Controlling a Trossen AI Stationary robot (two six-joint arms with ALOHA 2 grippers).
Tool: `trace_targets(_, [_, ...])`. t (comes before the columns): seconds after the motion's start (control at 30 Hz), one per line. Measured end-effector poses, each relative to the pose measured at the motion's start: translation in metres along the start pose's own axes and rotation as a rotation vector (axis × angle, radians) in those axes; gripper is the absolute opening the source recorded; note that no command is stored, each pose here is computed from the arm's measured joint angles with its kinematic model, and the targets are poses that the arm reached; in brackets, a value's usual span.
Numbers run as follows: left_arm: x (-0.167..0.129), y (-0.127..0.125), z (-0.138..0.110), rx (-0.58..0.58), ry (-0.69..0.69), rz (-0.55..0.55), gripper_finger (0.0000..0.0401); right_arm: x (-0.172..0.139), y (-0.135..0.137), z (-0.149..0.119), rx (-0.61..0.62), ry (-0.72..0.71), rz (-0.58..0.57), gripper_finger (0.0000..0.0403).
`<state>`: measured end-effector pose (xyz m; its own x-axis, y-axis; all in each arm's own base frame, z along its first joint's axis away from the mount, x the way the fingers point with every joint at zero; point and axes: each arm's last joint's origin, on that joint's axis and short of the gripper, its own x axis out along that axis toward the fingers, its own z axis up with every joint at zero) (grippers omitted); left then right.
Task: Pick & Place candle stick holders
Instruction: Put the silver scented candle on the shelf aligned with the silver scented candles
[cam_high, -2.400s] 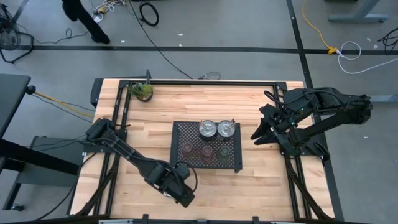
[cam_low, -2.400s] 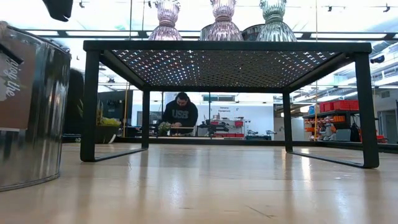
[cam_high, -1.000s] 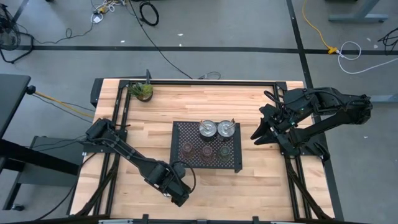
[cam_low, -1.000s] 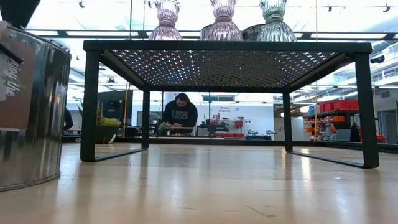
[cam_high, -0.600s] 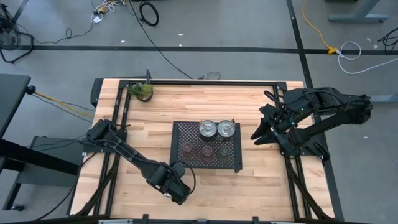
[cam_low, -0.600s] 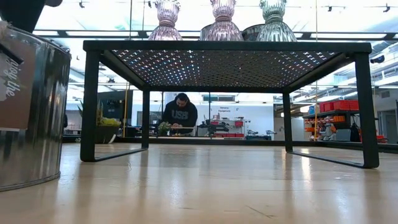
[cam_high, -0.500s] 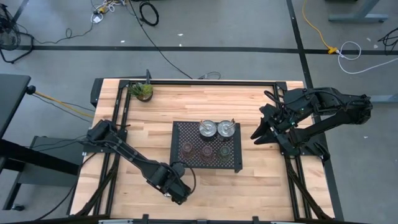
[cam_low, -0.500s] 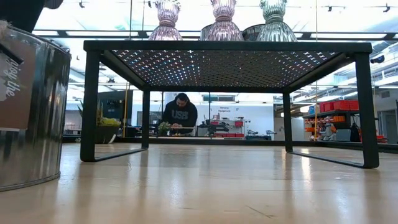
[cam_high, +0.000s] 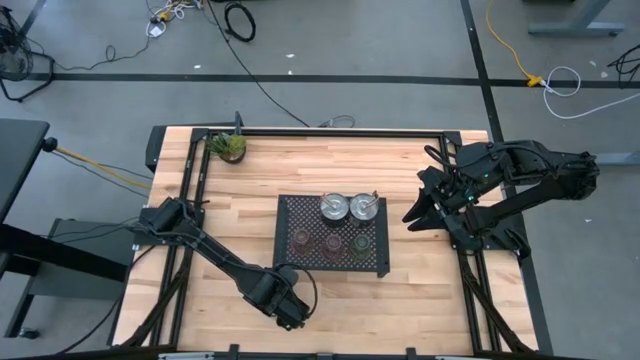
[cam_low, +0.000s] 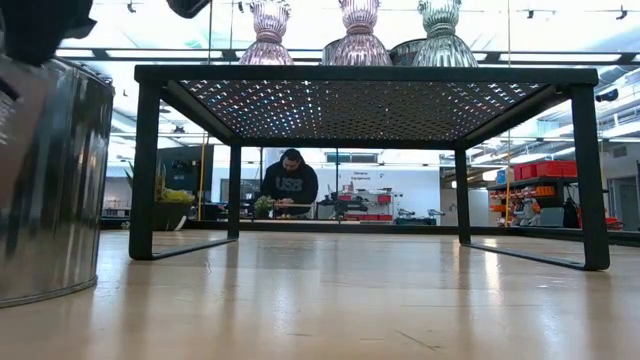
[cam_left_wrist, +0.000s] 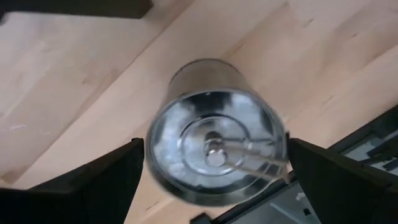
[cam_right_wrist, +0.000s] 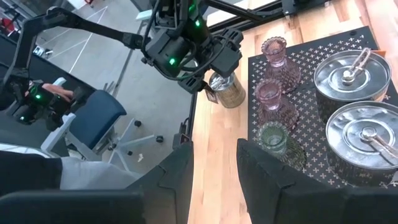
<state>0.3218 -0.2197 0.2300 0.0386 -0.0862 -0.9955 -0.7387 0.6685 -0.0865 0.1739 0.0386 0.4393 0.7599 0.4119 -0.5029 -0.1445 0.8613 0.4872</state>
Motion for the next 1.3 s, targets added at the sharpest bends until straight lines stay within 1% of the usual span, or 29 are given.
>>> trace_targets(0.33, [0.017, -0.005, 0.0, 0.011, 0.018, 0.035, 0.0399, 0.0, 0.0, 0.0, 0.0, 0.0, 0.0, 0.0123])
trace_targets(0.47, [0.017, -0.005, 0.0, 0.015, 0.011, 0.034, 0.0399, 0.0, 0.0, 0.0, 0.0, 0.0, 0.0, 0.0123])
trace_targets(0.6, [0.015, -0.005, 0.001, 0.018, -0.055, 0.036, 0.0399, 0.0, 0.0, 0.0, -0.001, 0.0, 0.0, 0.0123])
trace_targets(0.73, [0.015, -0.005, 0.001, 0.001, -0.076, 0.038, 0.0399, 0.0, 0.0, 0.0, -0.001, 0.0, 0.0, 0.0123])
trace_targets(0.9, [0.015, -0.006, 0.0, 0.012, -0.014, 0.02, 0.0399, 0.0, 0.0, 0.0, -0.001, 0.0, 0.0, 0.0123])
trace_targets(1.3, [0.017, -0.01, -0.001, 0.026, -0.028, -0.013, 0.0399, 0.0, 0.0, 0.0, 0.0, 0.0, 0.0, 0.0123])
